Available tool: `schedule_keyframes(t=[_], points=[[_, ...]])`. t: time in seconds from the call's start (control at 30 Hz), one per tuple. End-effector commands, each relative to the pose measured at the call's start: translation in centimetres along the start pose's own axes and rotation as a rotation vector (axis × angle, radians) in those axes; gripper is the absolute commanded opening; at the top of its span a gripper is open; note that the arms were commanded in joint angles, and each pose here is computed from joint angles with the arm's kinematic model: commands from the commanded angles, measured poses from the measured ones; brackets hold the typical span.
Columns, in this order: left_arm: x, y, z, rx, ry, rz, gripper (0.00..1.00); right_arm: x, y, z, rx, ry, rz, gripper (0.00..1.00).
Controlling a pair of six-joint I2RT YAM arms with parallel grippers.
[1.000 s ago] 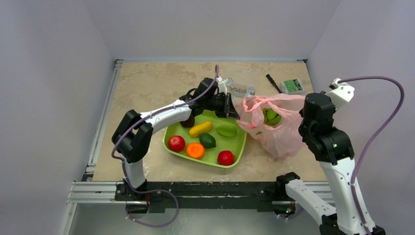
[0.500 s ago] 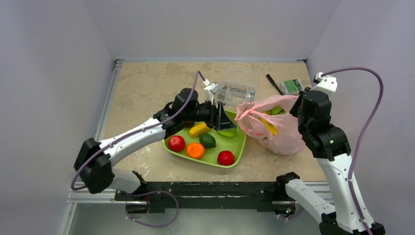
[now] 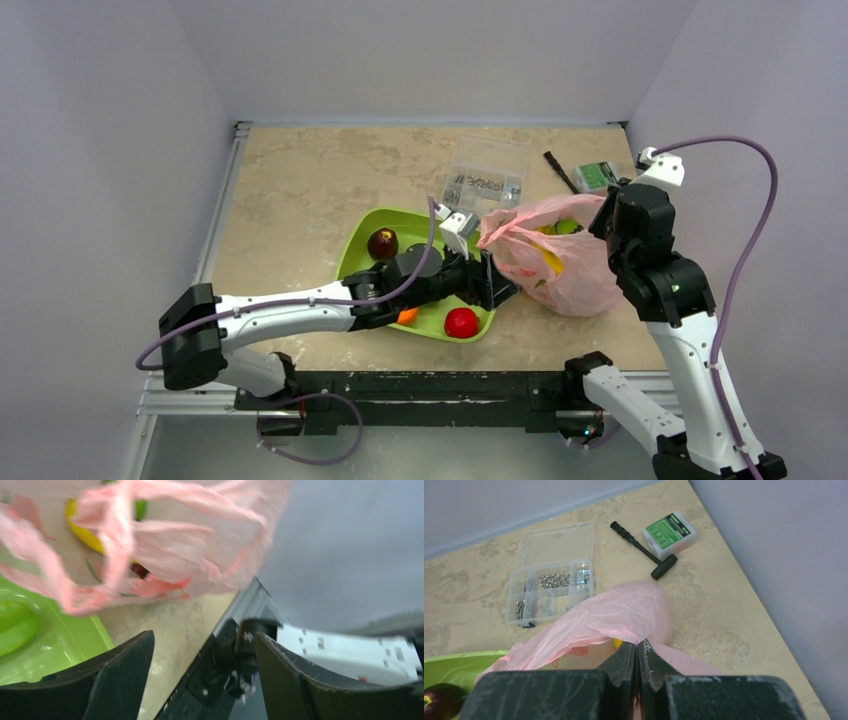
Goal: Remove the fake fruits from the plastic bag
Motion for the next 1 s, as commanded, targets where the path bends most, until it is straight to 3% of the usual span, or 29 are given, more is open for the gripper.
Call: schedule_keyframes(t=[0.0,0.1,0.27,0.4,0.57,0.6,0.67,0.8,0.87,0.97], points=[[4.6,2.1,0.3,0.151,-0.183,-0.317,0.79,0.7,-0.3,0.2,0.024,0.015,-0.037,0.0],[5.1,3.7,0.6,0.204,-0.221,-0.327,0.86,0.8,-0.4,0.2,0.03,0.018,-0.038,0.0],[5.9,5.9,0.4,0.124,-0.237,-0.329,0.82,0.7,-0.5,0.3,0.043,0.021,-0.03,0.0],[5.8,6.6,0.6,0.032,-0.235,-0.334,0.69,0.4,-0.6,0.3,0.056,0.024,-0.012,0.0],[4.9,7.2,0.7,-0.095,-0.217,-0.274,0.37,0.0,-1.0,0.3,0.064,0.046,0.032,0.0],[4.8,7.1,0.7,-0.121,-0.207,-0.265,0.28,-0.4,-1.1,0.2,0.049,0.051,0.054,0.03],[4.4,6.7,0.4,-0.173,-0.167,-0.244,0.11,-0.8,-1.3,-0.1,-0.01,0.072,0.121,0.26],[3.8,5.2,-0.3,-0.262,-0.089,-0.208,0.0,-2.6,-2.7,-0.4,-0.078,0.075,0.361,0.72],[3.5,4.6,-0.7,-0.301,-0.055,-0.196,0.0,-3.4,-3.8,-0.9,-0.114,0.099,0.438,0.93],[3.0,3.9,-1.7,-0.343,0.017,-0.164,0.0,-5.3,-5.2,-1.3,-0.096,0.169,0.538,0.99]])
Point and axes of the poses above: each gripper's point midway between its finger pads, its own y axis out along the fingers, its own z axis along the line the jaws close on, x = y × z, the point moved 8 cm from there along -y, back along the fingers, and after that the axes turned 9 degrees about y, right-handed, at the moved point
